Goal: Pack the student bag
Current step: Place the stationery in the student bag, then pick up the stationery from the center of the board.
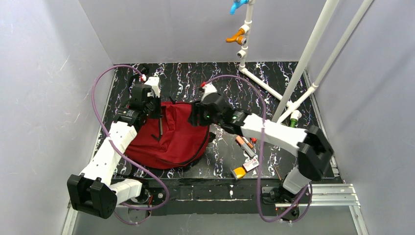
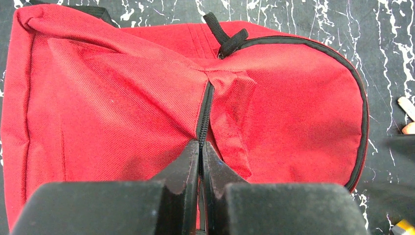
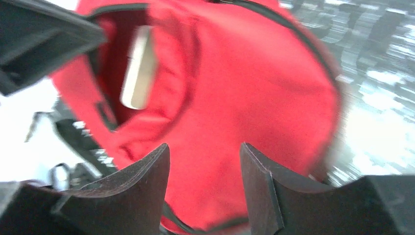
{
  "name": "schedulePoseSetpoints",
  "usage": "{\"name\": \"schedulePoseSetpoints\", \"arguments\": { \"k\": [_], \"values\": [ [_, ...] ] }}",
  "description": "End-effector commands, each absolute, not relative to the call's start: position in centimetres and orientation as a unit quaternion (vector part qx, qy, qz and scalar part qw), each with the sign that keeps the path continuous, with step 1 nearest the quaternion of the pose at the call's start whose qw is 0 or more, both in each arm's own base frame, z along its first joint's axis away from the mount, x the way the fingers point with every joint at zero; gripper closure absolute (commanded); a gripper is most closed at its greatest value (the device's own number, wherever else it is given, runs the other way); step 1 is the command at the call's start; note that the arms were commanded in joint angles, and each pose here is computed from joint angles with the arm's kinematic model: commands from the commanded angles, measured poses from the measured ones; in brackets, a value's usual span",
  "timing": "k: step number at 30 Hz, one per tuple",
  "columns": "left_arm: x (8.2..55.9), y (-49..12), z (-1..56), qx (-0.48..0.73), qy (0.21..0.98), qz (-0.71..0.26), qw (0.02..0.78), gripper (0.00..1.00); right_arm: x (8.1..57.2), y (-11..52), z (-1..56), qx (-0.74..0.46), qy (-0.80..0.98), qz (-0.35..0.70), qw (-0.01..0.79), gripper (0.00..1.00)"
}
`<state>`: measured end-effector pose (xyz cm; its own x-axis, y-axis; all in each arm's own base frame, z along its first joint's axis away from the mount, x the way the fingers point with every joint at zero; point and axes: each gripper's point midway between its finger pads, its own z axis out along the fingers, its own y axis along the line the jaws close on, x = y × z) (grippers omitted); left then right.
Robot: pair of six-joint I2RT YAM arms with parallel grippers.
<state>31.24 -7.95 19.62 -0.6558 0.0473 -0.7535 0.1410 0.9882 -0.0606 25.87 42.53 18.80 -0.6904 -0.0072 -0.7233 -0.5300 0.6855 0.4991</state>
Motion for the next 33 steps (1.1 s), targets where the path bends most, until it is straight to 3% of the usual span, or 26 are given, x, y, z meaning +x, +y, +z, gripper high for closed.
{"name": "schedulePoseSetpoints", "arguments": {
  "k": [1,4,8,9,10,17,30,33],
  "values": [
    [30.8,-8.7,20.1,0.063,0.906,-0.079,0.411,1.00,26.5,28.2,15.6,-0.110,0.910,0.088,0.390,0.39],
    [30.6,-9.3,20.4,0.071,0.901,-0.096,0.417,1.00,23.4,24.3,14.7,-0.087,0.935,0.076,0.336,0.37],
    [30.6,-9.2,20.6,0.072,0.902,-0.095,0.416,1.00,17.3,23.0,12.8,-0.131,0.955,0.129,0.233,0.22],
    [30.6,-9.2,20.7,0.072,0.902,-0.095,0.416,1.00,15.8,23.0,12.5,-0.155,0.956,0.143,0.205,0.06],
    [30.5,-9.2,20.7,0.072,0.902,-0.095,0.416,1.00,14.6,22.4,12.3,-0.167,0.958,0.141,0.184,0.02],
    [30.6,-9.2,20.4,0.070,0.904,-0.094,0.412,1.00,11.3,18.3,9.9,-0.207,0.966,0.068,0.141,0.02],
    [30.7,-9.1,19.9,0.067,0.908,-0.089,0.404,1.00,8.2,20.5,4.4,-0.295,0.950,0.012,0.103,0.02],
    [30.8,-9.1,19.8,0.066,0.910,-0.088,0.401,1.00,8.2,20.7,3.6,-0.298,0.949,0.005,0.104,0.07]
  ]
}}
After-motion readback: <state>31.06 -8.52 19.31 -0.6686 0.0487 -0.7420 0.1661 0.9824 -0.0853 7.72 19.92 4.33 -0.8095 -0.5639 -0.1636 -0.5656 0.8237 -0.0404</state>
